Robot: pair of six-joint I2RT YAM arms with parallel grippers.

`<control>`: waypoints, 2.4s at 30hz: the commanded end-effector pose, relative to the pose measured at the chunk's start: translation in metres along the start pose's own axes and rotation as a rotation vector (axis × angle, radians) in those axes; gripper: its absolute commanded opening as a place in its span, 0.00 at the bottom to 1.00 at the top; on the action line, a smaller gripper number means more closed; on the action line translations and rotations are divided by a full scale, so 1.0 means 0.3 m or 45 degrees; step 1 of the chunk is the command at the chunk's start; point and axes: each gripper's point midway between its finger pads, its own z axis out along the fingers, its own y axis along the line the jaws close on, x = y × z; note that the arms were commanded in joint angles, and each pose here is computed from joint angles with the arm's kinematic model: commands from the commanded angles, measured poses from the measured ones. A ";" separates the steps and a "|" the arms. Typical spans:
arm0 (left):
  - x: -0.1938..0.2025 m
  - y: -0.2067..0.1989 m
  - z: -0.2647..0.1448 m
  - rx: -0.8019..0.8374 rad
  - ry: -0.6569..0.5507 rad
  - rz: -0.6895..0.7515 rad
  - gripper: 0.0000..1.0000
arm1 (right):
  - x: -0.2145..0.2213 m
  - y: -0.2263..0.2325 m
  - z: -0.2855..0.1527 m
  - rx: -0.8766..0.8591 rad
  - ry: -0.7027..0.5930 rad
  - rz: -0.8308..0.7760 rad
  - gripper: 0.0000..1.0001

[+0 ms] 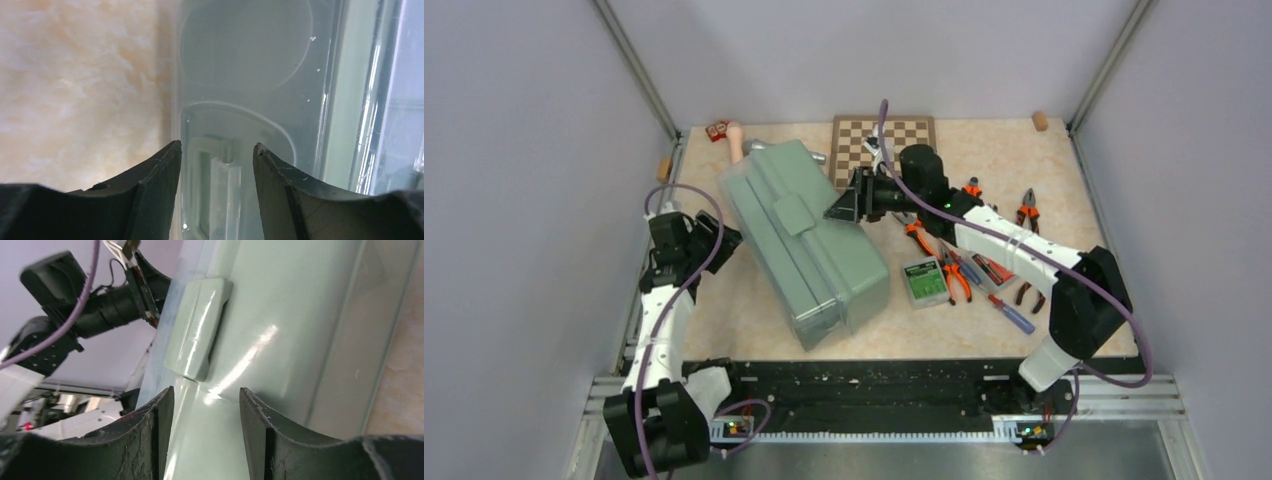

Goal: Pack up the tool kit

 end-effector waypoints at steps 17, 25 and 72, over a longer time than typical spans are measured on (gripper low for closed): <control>-0.041 -0.199 0.079 0.317 0.178 0.072 0.69 | -0.054 -0.107 0.093 0.463 0.184 -0.079 0.64; -0.026 -0.195 0.118 0.327 0.233 0.039 0.69 | -0.021 -0.117 0.120 0.411 0.271 -0.079 0.68; 0.179 -0.444 0.081 0.452 0.301 0.124 0.67 | 0.114 0.045 0.106 -0.547 0.116 0.499 0.18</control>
